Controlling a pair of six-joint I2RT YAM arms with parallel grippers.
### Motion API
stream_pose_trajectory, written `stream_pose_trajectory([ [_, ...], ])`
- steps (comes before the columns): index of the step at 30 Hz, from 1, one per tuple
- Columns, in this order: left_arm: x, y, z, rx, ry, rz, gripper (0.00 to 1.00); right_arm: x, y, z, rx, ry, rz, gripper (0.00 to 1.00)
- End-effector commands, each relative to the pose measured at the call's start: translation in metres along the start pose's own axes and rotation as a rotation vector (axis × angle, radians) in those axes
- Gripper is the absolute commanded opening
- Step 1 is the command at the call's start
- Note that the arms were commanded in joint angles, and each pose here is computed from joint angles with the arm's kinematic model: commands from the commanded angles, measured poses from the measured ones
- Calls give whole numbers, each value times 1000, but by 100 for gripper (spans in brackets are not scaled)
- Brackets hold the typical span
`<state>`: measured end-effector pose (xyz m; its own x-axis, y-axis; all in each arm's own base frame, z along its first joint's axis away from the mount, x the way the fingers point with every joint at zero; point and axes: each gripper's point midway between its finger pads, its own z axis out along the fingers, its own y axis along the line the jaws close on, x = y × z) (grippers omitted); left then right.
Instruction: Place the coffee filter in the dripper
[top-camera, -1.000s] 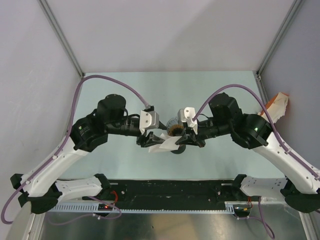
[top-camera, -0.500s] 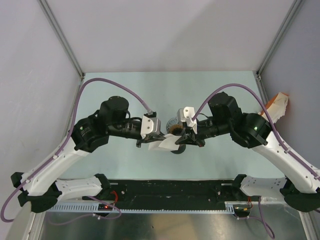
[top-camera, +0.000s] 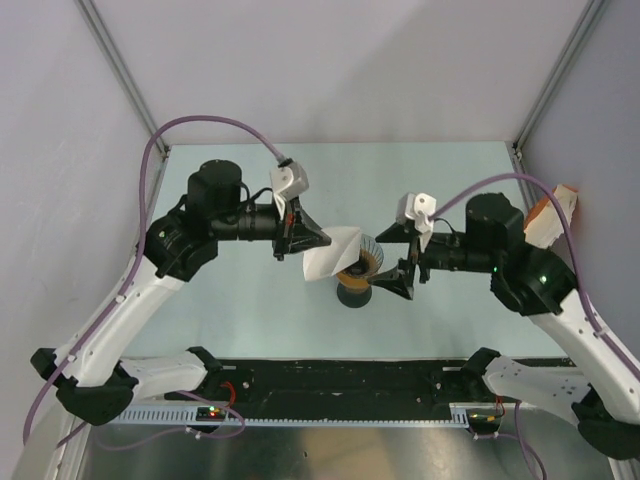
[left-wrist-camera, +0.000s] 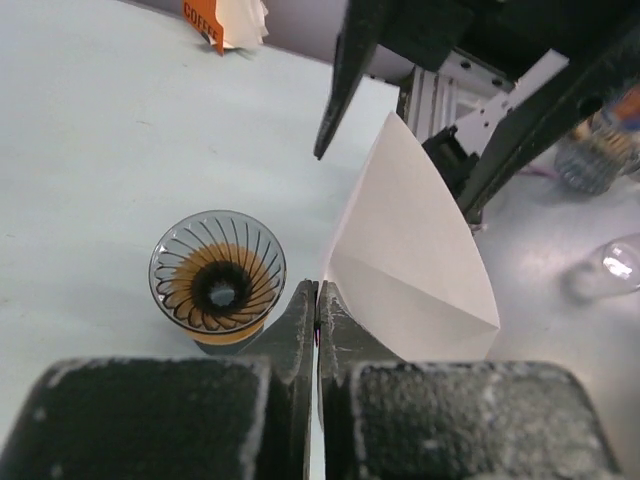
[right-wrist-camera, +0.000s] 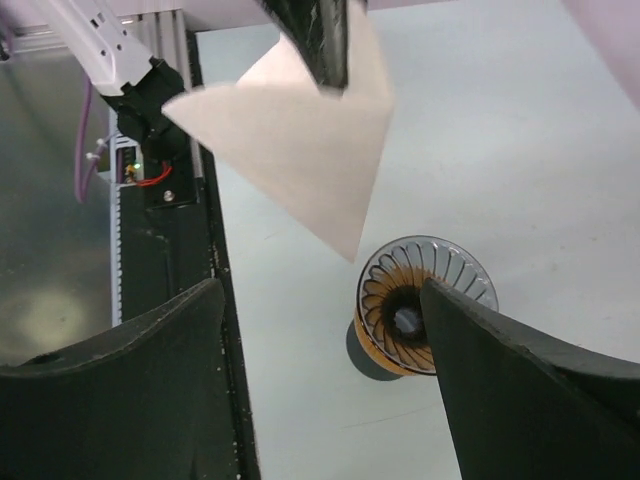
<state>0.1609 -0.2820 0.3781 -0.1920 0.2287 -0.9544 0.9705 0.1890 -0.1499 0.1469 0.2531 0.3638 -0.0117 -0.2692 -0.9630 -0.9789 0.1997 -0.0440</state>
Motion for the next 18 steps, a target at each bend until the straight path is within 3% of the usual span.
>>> stream_pose_trajectory([
  [1, -43, -11, -7, 37, -144, -135, 0, -16, -17, -6, 149, -105, -79, 85],
  [12, -50, -15, -3, 77, -189, -239, 0, -32, -18, 15, 169, -146, -241, 87],
  [18, -44, -15, -3, 74, -184, -247, 0, -44, -19, 19, 178, -166, -264, 78],
])
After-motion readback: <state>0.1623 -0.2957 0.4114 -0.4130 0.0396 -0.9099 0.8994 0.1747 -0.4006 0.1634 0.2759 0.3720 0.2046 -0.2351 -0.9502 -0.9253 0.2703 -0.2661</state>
